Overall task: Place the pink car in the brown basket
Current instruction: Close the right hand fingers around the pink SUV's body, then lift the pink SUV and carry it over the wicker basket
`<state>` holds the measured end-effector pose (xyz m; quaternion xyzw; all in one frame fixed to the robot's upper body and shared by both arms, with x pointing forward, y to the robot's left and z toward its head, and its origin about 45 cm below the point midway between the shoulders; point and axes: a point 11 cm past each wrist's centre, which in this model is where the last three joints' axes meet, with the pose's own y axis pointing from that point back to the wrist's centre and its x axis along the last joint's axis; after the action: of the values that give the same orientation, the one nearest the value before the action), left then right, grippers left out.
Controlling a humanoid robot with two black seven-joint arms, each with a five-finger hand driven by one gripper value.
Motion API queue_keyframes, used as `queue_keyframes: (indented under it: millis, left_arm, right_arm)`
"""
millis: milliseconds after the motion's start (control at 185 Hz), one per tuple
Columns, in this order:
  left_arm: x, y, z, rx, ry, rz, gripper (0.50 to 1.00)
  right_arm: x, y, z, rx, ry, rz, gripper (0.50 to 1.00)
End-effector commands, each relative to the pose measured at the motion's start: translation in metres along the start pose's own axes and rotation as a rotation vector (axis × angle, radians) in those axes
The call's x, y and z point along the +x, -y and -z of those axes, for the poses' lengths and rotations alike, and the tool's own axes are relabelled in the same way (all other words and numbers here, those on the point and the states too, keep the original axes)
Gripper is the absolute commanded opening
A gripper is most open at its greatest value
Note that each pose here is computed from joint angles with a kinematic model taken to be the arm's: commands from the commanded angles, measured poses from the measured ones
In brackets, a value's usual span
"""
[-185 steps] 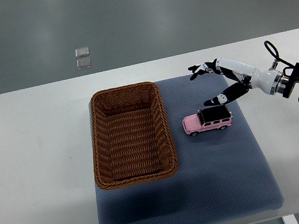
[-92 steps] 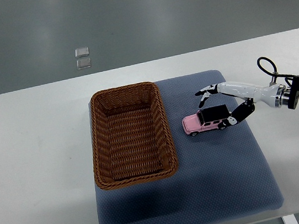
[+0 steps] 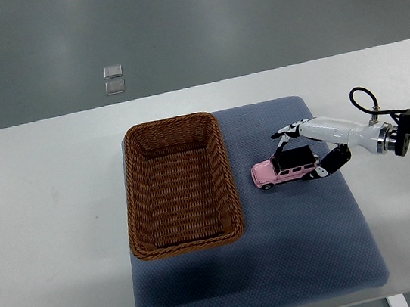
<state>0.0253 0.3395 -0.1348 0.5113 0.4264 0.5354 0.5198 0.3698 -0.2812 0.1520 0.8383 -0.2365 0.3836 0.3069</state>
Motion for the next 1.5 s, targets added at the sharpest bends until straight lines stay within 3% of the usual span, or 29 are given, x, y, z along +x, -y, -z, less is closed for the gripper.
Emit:
queue_keyframes:
  millis: [0, 114, 195, 612, 1094, 1299, 1478, 1483, 1494]
  left_arm:
    - [0.0, 0.0, 0.0, 0.0, 0.001, 0.0, 1.0]
    - [0.0, 0.0, 0.0, 0.0, 0.001, 0.0, 1.0]
    - [0.0, 0.0, 0.0, 0.0, 0.001, 0.0, 1.0]
    - [0.0, 0.0, 0.0, 0.0, 0.001, 0.0, 1.0]
    - [-0.001, 0.0, 0.0, 0.0, 0.002, 0.002, 1.0]
    - [0.0, 0.0, 0.0, 0.0, 0.001, 0.002, 1.0]
    - [0.0, 0.0, 0.0, 0.0, 0.001, 0.002, 1.0]
    - [0.0, 0.0, 0.0, 0.0, 0.001, 0.002, 1.0]
    - [0.0, 0.0, 0.0, 0.0, 0.001, 0.002, 1.0]
  right_arm:
    - [-0.002, 0.001, -0.001, -0.004, -0.002, 0.003, 0.809]
    - [-0.003, 0.001, -0.001, -0.003, -0.008, 0.005, 0.676]
    - [-0.003, 0.001, -0.001, -0.004, -0.013, -0.002, 0.501]
    - [0.005, -0.001, -0.003, -0.011, -0.034, -0.062, 0.5]
    - [0.084, -0.012, 0.008, 0.024, -0.059, -0.203, 0.5]
    - [0.106, 0.007, 0.029, 0.088, -0.076, -0.23, 0.5]
    - [0.099, 0.04, 0.06, 0.176, -0.068, -0.181, 0.5]
    - [0.089, 0.056, 0.075, 0.217, -0.067, -0.147, 0.5]
    - [0.087, 0.059, 0.078, 0.226, -0.068, -0.141, 0.5]
